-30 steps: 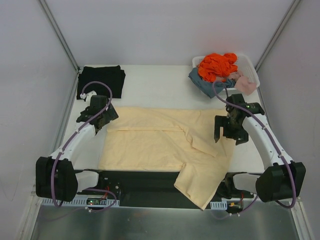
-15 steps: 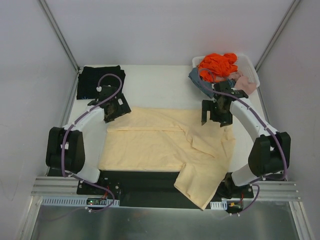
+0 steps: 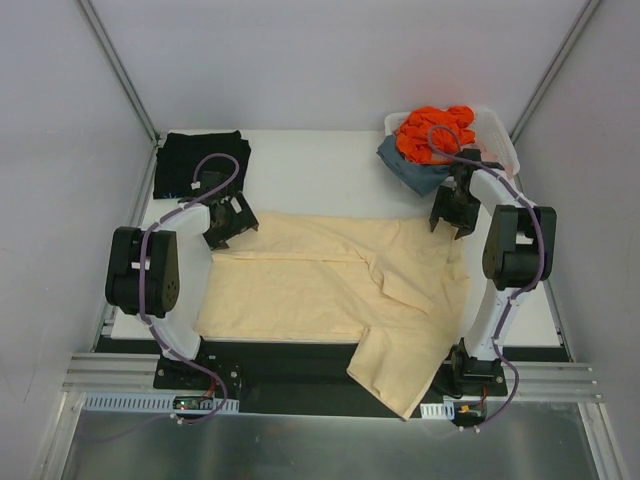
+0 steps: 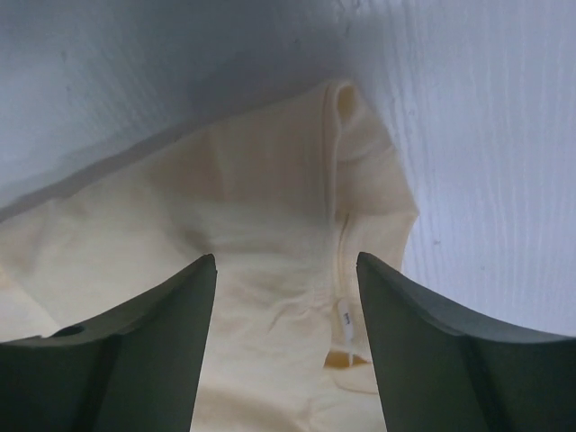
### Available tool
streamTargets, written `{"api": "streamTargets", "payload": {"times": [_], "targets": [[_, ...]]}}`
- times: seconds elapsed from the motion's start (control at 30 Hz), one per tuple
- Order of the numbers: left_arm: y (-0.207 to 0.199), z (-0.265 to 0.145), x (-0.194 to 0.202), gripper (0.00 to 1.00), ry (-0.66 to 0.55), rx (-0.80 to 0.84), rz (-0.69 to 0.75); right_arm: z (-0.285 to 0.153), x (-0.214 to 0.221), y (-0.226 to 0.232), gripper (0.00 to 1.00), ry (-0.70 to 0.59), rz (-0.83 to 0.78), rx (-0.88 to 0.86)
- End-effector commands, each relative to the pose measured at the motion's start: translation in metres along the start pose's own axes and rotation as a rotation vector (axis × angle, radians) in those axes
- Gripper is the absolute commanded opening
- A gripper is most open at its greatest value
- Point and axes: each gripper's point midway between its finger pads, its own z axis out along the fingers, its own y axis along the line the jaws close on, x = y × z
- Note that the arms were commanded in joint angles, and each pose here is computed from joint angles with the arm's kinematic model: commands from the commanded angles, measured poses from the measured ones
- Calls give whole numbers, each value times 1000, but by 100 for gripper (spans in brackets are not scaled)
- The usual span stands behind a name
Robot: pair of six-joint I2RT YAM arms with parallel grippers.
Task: Fold and stack the t-shirts
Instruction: Fold the flattened tshirt in 1/3 of the way
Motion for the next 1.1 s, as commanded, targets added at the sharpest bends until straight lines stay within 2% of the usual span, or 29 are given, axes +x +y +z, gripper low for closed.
{"api": "streamTargets", "payload": {"times": [0.0,0.13,0.2,0.23,0.3,0.33,0.4,0.53,0.7,0.87,1.0,1.07], "targets": [[4,6,-2,99,15,-9,-16,6,-19,-13,66,-7,28,25],[5,10,-2,99,23,-13,-10,15,-17,-6,59,11,-3,-22],[5,11,-3,99,21,-14,-7,19,-17,0,50,20,-5,-55],[6,11,-2,99,22,-17,-9,20,-17,3,38,24,-3,-71],[9,11,-5,99,12,-31,-5,21,-23,6,22,-4,-5,-85],[11,11,-7,99,5,-36,-5,21,-27,3,10,-20,-8,-67],[18,10,-12,99,-6,-50,-4,17,-37,-7,2,-65,-20,-12],[25,13,-20,99,-10,-58,3,6,-60,-32,1,-142,-72,130],[14,16,-30,99,-5,-18,29,-1,-83,-27,1,-224,-151,105],[2,24,-34,99,21,24,32,7,-94,-16,2,-229,-209,55],[-5,24,-45,99,-1,35,41,6,-100,-11,9,-235,-225,32],[-10,16,-52,99,-23,52,45,-7,-100,-9,24,-241,-229,28]]}}
